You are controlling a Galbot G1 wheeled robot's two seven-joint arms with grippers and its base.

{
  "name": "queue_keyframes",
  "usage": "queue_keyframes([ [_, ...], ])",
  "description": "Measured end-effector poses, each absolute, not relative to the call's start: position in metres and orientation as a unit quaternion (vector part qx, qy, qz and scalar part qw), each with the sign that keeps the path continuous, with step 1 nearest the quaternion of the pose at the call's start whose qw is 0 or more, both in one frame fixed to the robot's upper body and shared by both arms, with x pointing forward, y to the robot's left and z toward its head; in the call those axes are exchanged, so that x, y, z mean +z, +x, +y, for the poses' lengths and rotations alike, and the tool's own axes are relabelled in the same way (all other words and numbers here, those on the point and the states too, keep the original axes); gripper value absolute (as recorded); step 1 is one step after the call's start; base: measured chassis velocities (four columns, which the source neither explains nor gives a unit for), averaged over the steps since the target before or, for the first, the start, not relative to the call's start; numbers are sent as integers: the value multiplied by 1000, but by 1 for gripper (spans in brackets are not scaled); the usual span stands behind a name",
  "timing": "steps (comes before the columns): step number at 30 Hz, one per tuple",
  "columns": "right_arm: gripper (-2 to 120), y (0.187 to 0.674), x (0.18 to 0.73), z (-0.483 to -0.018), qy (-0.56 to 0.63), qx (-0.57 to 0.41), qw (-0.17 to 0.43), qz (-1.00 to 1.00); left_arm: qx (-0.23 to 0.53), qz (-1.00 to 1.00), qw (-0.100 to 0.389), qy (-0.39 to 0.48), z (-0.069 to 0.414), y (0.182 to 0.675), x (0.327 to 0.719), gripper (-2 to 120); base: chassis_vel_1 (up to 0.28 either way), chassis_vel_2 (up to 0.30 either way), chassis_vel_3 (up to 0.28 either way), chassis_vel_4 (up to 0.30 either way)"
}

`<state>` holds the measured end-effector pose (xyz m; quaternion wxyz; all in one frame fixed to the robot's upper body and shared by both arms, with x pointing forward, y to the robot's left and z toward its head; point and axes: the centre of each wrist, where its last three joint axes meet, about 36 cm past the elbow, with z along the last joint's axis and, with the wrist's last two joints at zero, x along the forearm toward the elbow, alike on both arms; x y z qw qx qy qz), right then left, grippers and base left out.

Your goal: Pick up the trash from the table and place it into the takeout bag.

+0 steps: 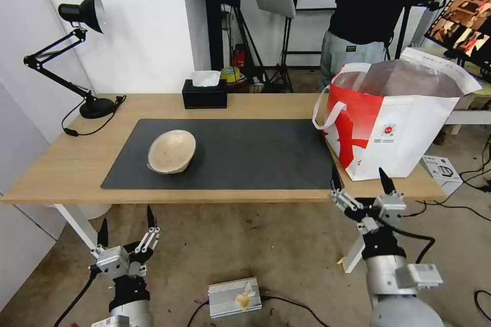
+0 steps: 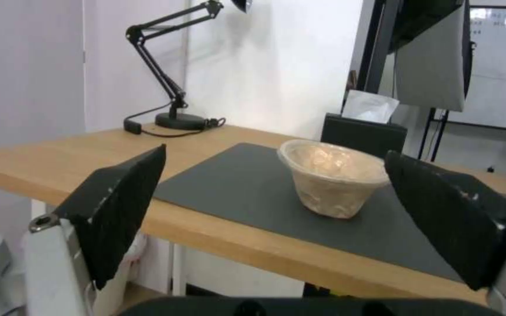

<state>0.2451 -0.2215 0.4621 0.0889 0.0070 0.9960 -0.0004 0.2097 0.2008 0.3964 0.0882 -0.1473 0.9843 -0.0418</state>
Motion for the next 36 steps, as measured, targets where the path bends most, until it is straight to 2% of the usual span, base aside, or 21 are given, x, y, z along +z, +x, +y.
queue_keyframes([
  [16, 100, 224, 462, -211, 13, -5, 81, 997, -41, 985, 86, -146, 201, 208, 396, 100, 0, 0, 0, 0],
  [36, 100, 212, 433, -196, 3, -9, 45, 999, -40, 984, 97, -144, 203, 208, 403, 100, 0, 0, 0, 0],
])
